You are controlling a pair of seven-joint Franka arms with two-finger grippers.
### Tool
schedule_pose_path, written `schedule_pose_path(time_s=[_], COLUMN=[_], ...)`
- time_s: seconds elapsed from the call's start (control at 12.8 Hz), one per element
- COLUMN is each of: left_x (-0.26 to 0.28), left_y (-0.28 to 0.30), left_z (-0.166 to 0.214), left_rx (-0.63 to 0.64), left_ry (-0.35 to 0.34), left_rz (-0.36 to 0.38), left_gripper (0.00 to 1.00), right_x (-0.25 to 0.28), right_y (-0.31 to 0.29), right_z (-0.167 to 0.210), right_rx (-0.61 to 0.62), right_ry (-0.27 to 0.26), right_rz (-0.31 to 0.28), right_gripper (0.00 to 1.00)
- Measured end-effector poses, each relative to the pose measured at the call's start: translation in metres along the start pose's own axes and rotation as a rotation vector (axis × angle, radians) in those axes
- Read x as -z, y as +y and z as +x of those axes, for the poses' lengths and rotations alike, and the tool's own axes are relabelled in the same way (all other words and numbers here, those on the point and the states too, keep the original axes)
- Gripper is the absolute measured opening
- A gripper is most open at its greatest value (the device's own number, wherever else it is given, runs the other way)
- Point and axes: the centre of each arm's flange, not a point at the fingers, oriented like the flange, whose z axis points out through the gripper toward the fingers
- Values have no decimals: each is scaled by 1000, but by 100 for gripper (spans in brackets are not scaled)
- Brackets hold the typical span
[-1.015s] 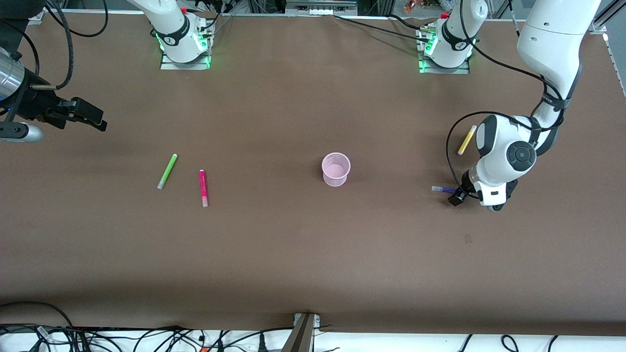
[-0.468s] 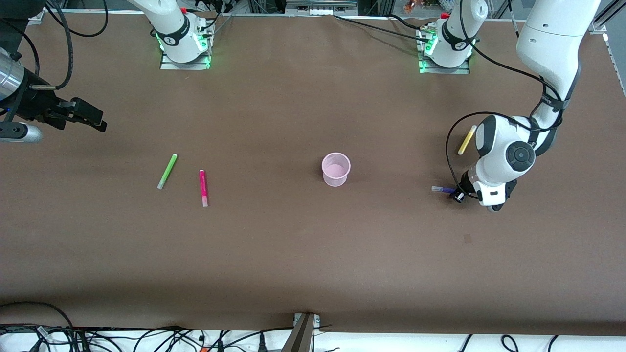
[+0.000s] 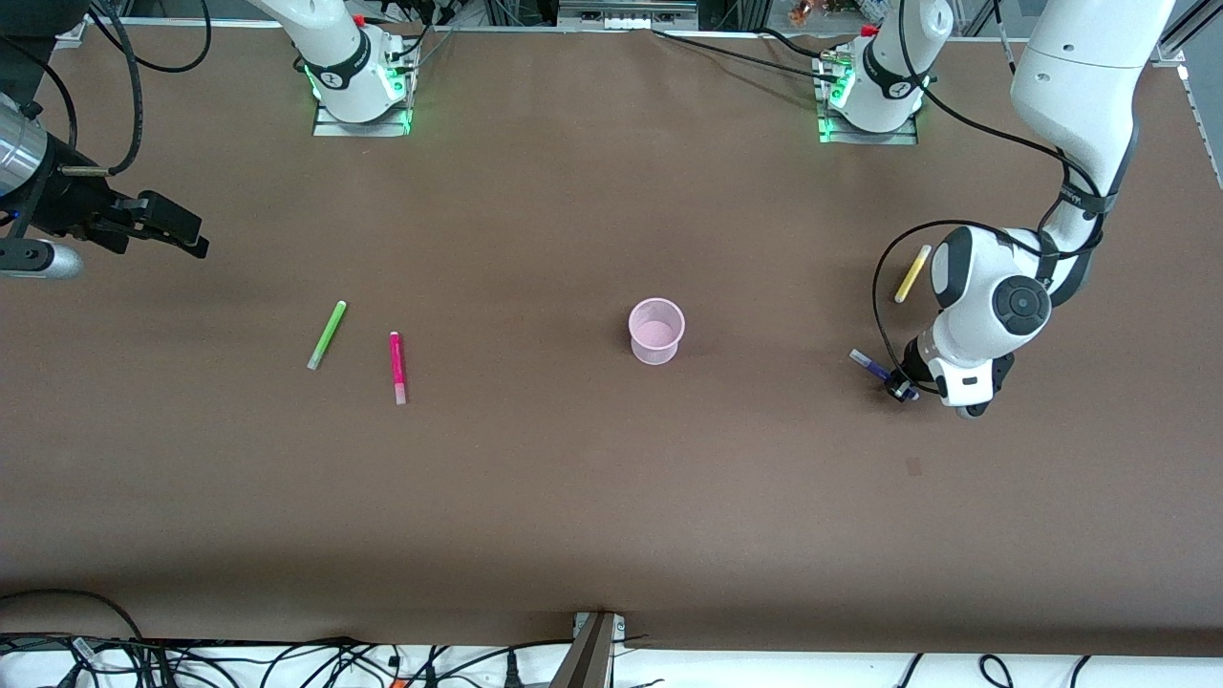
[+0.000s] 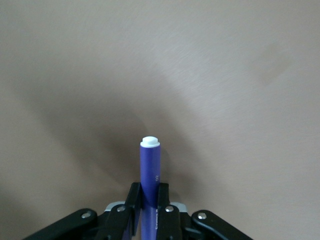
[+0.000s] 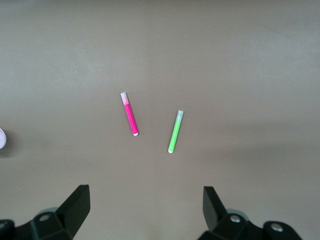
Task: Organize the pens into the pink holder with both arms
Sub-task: 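Lift the blue marker upright and carry it over the pink cup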
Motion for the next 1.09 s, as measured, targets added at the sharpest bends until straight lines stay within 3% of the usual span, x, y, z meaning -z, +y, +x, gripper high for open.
schedule_pose_path(time_s=[0.31, 0.62, 1.09], left_x=[95, 175, 181], left_y=[69, 135, 174], left_z=[-40, -126, -276], left_rx=[-53, -19, 81], left_ry=[8, -3, 204], left_rz=[-84, -181, -213], left_gripper=[18, 18, 18], right_x=[0, 0, 0], right_y=[0, 1, 1], right_z=[0, 0, 0], right_rx=[-1, -1, -1], right_ry=[0, 0, 0], right_rz=[0, 0, 0], right_gripper=[100, 100, 100])
